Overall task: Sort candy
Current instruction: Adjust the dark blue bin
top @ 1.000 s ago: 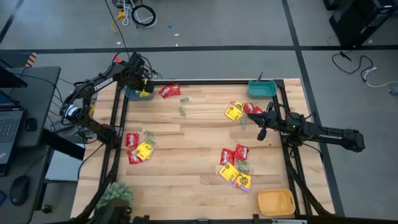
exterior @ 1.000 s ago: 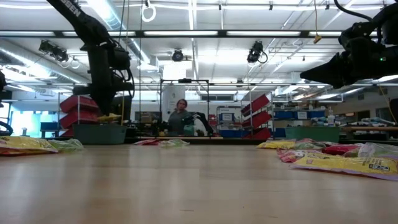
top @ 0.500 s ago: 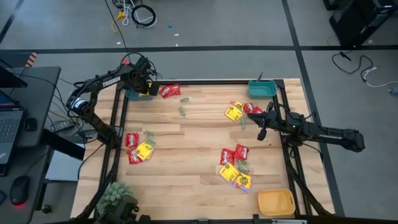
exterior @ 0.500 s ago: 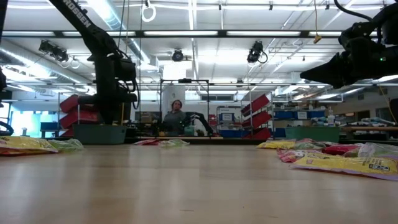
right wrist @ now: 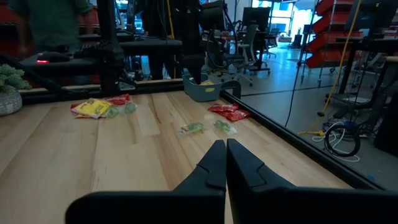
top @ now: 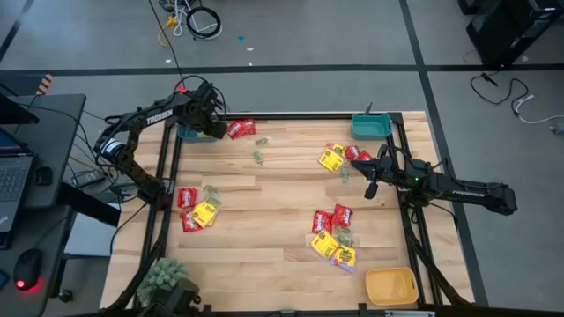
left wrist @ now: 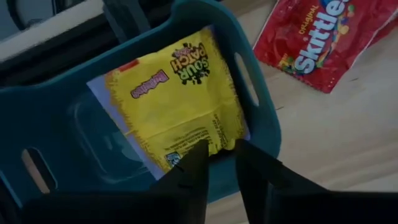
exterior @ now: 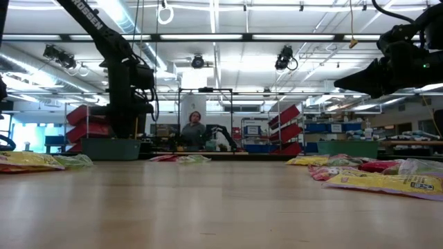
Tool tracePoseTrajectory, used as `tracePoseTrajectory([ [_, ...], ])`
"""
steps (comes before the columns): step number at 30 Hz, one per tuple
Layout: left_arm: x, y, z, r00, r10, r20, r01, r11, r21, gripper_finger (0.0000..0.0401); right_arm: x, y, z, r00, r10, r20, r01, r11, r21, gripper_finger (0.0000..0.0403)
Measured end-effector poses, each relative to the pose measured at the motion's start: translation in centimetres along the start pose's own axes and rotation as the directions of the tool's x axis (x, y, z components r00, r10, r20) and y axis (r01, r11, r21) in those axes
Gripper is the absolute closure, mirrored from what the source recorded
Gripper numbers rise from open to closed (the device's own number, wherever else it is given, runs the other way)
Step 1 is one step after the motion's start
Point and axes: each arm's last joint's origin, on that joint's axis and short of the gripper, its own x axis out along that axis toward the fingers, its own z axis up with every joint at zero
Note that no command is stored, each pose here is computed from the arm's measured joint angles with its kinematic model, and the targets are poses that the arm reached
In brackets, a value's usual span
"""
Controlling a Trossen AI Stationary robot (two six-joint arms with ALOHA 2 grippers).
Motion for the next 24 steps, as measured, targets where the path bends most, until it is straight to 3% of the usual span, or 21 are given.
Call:
tracePoseTrajectory([
  [8, -0.9, -0.6, -0.2, 1.000, -0.011, 0.024, 0.008, 0.993, 0.121, 0.0299, 0.0, 0.0, 0.0, 1.000, 0.000, 0.000, 0.000, 1.000, 0.000, 0.0403],
  [18, -5.3, -3.2, -1.0, 0.967, -0.086, 0.238, 0.027, 0.970, 0.242, 0.0394, 0.0, 0.0, 0.0, 1.000, 0.000, 0.000, 0.000, 1.000, 0.000, 0.0403],
  [24, -6.6, -4.6, -2.8, 0.975, -0.110, 0.193, 0.039, 0.940, 0.338, 0.0399, 0.0, 0.0, 0.0, 1.000, 0.000, 0.000, 0.000, 1.000, 0.000, 0.0403],
])
